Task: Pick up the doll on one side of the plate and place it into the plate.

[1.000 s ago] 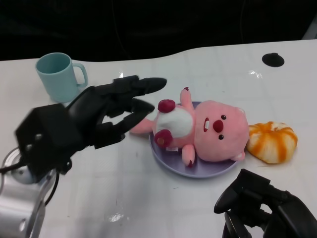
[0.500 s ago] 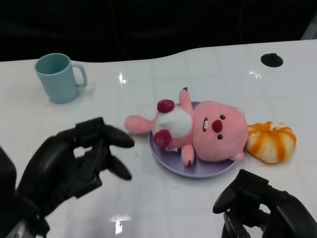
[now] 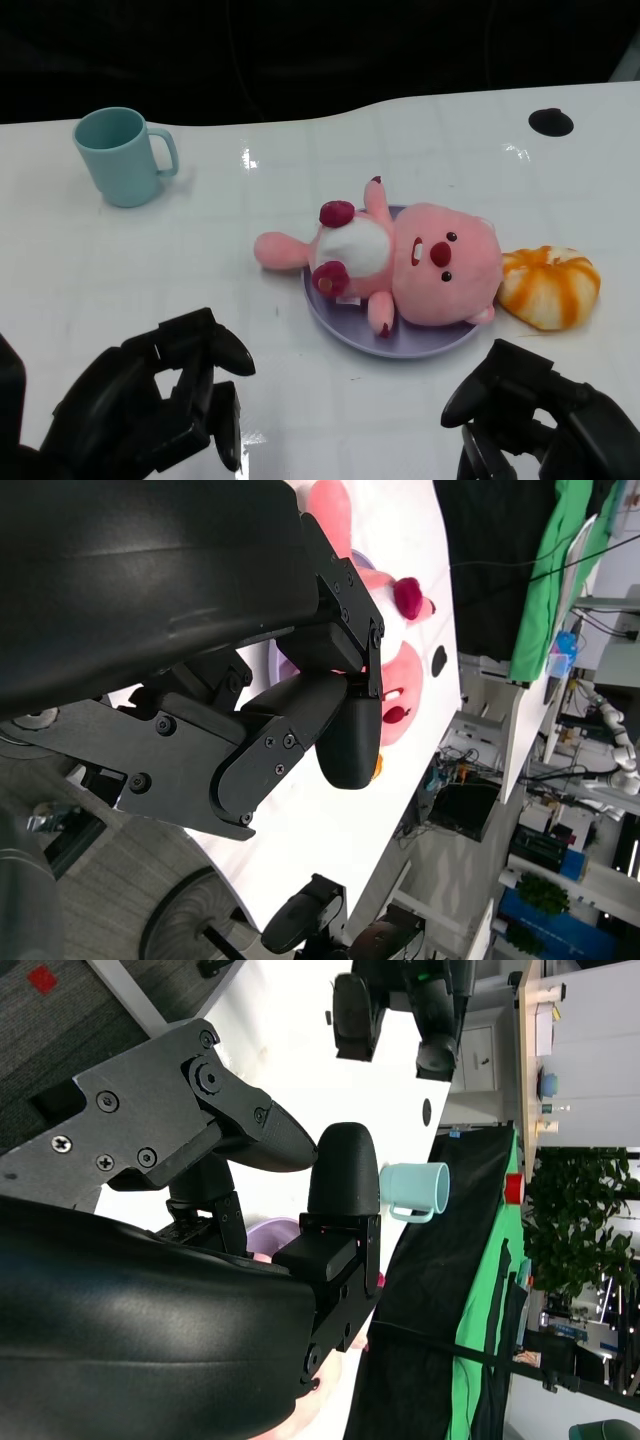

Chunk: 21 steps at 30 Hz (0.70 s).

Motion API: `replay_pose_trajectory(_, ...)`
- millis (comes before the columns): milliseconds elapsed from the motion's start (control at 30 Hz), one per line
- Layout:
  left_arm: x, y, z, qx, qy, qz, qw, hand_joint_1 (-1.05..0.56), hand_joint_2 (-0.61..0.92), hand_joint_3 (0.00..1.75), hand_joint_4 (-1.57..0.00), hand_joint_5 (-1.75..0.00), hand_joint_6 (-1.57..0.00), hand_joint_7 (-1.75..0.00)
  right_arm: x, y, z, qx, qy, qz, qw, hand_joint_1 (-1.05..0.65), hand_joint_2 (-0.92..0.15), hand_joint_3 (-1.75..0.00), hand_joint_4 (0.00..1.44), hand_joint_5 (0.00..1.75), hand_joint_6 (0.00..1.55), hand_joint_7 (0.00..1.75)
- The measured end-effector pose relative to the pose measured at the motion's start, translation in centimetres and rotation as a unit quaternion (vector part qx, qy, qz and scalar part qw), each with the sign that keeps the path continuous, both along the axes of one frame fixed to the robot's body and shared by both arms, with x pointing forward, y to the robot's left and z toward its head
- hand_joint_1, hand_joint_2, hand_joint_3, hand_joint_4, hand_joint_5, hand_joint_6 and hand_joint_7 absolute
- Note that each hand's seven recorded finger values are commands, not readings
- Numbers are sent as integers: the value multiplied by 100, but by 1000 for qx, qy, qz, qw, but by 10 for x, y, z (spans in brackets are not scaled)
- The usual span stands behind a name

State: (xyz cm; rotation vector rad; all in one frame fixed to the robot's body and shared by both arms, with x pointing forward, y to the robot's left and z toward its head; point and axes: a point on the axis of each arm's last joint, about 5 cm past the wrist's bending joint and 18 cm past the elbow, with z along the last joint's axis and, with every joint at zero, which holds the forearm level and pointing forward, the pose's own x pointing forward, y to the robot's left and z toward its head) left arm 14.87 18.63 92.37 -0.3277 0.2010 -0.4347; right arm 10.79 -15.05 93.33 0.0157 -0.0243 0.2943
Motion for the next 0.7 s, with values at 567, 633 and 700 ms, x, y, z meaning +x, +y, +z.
replay_pose_trajectory(567, 2, -6, -8, -6, 25, -17, 1000, -5, 41, 150, -93, -175, -76, -166, 2, -9, -7, 2, -5, -7, 1000, -24, -60, -112, 62, 174, 52, 149)
replay_pose_trajectory(633, 2, -6, -8, -6, 26, -18, 999, -5, 41, 150, -93, -175, -76, -167, 2, -9, -8, 2, -6, -8, 1000, -24, -61, -111, 61, 174, 52, 149)
replay_pose_trajectory(700, 3, -6, -7, -5, 26, -18, 999, -6, 40, 151, -94, -175, -75, -168, 2, -9, -8, 2, -7, -8, 1000, -24, -61, -111, 61, 174, 52, 149)
